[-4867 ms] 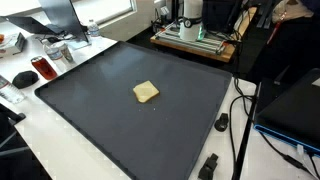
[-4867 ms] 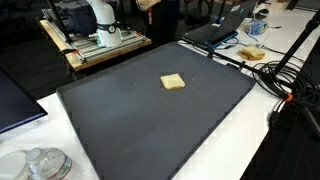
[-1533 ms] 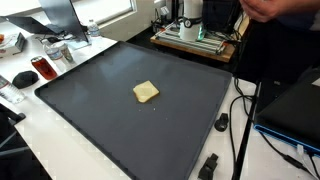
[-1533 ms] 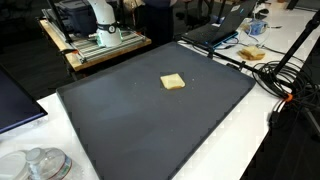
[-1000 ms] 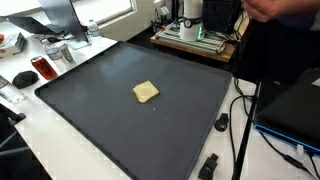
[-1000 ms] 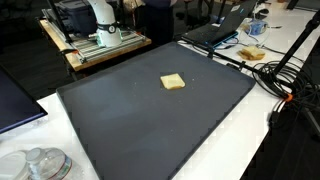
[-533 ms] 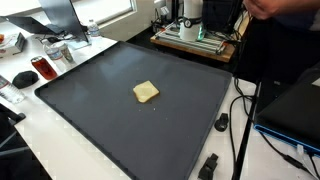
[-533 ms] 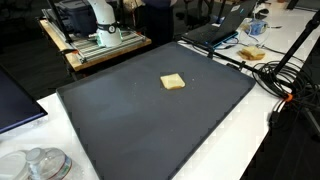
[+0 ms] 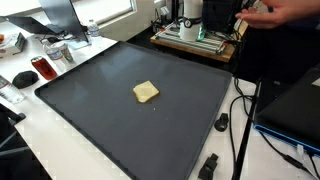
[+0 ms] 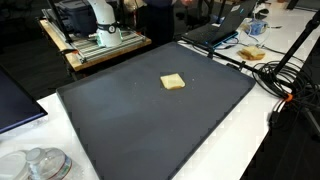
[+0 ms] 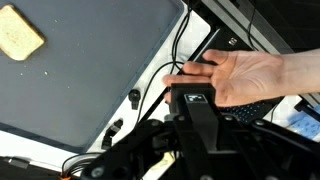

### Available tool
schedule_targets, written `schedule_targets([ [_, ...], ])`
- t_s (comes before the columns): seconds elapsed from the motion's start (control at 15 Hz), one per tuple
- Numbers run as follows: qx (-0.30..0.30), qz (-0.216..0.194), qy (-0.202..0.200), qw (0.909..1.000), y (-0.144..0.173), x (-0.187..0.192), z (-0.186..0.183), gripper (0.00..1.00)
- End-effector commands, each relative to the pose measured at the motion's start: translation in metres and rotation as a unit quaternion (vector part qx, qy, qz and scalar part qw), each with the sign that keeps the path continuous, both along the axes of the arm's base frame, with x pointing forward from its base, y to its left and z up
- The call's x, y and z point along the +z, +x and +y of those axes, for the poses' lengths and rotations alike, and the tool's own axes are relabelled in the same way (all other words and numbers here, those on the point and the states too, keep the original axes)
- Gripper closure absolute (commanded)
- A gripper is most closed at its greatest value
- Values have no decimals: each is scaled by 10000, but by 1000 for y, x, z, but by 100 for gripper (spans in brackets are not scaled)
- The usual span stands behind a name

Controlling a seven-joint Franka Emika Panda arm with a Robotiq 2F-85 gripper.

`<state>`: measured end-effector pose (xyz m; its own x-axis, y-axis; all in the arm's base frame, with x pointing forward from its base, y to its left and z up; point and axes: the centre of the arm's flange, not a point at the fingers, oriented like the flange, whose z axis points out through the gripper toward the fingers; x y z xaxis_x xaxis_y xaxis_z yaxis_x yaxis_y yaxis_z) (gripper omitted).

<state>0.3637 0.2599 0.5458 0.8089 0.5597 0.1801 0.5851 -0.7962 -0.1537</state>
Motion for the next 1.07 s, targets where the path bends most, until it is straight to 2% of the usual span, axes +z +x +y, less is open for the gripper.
schedule_targets([
  [0.0,-23,44,-84,10000,11,5,-5,91],
  [0.13,-208,23,-127,9997,20,6,-17,92],
  [0.33,-679,-93,-327,9971,34,7,-55,92],
  [0.53,-1539,-288,-653,9855,52,10,-107,92],
  [0.73,-2287,-594,-881,9677,68,17,-146,92],
  [0.8,-1893,-402,-720,9785,64,8,-135,92],
  [0.87,-1974,-418,-739,9766,66,8,-142,79],
  [1.0,-1938,-402,-742,9774,66,7,-140,79],
])
